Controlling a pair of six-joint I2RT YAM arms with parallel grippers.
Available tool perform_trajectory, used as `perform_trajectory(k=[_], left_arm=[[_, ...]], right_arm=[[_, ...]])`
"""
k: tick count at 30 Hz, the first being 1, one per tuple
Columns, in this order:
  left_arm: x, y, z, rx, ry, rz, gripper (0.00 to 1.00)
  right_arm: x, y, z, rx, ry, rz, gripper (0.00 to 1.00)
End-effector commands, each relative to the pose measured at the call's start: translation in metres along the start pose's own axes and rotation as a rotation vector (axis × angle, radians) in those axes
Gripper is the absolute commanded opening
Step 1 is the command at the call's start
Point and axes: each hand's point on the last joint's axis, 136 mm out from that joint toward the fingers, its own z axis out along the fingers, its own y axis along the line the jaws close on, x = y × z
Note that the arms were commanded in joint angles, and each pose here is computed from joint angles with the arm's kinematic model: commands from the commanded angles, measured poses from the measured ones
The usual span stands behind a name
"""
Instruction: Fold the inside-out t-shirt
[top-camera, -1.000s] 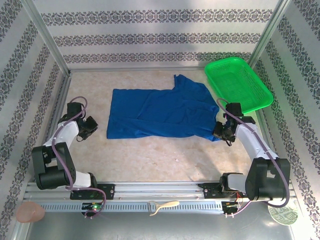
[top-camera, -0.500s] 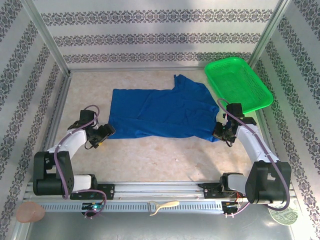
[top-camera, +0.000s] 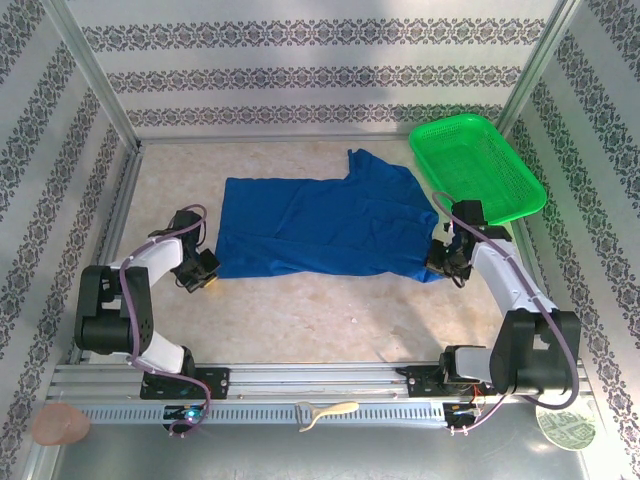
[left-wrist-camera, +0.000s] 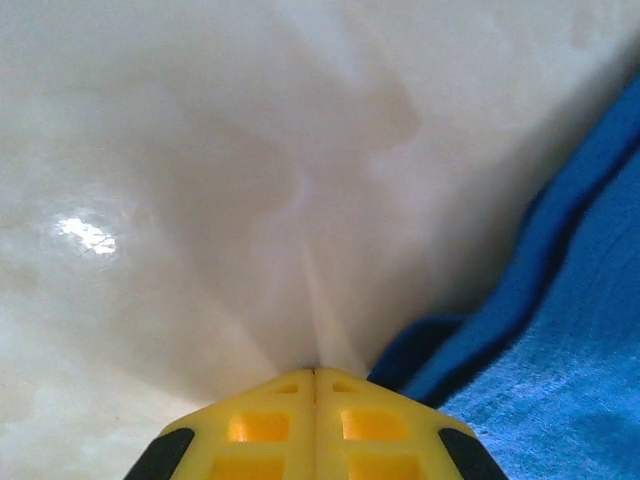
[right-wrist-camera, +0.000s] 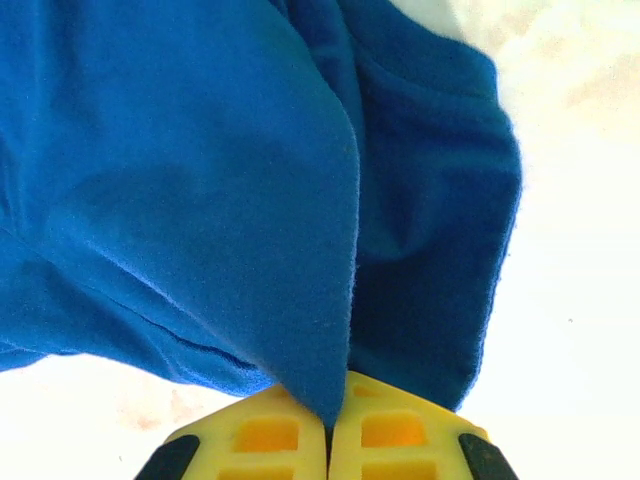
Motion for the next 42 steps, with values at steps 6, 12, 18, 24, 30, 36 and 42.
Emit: perform_trajectory(k=[6, 12, 18, 24, 30, 36, 42], left_arm=[[-0.036, -0.01, -0.039, 0.203, -0.145, 0.034, 0.0], [-0.031, 0.021, -0.059, 0.211, -0.17, -0.017, 0.0], [-0.016, 0.0, -0.067, 0.33, -0.135, 0.013, 0.29], [0.01, -0.039, -0.064, 0.338, -0.107, 0.135, 0.71], [0.008, -0.039, -0.044, 0.223, -0.137, 0.096, 0.75], [0.001, -0.04, -0.036, 0.053, -0.176, 0.161, 0.72], [-0.003, -0.046, -0.017, -0.015, -0.177, 0.188, 0.72]], right_arm=[[-0.011, -0.012, -0.016, 0.033, 0.018, -0.013, 0.0], [-0.011, -0.01, -0.019, 0.033, 0.056, -0.008, 0.0], [-0.013, -0.003, -0.018, -0.005, 0.047, 0.003, 0.0], [-0.016, 0.002, -0.015, -0.031, 0.043, 0.017, 0.0], [-0.021, 0.004, -0.019, -0.036, 0.022, 0.025, 0.0], [-0.026, 0.005, -0.02, -0.037, 0.01, 0.029, 0.0], [-0.026, 0.004, -0.015, -0.033, 0.017, 0.034, 0.0]])
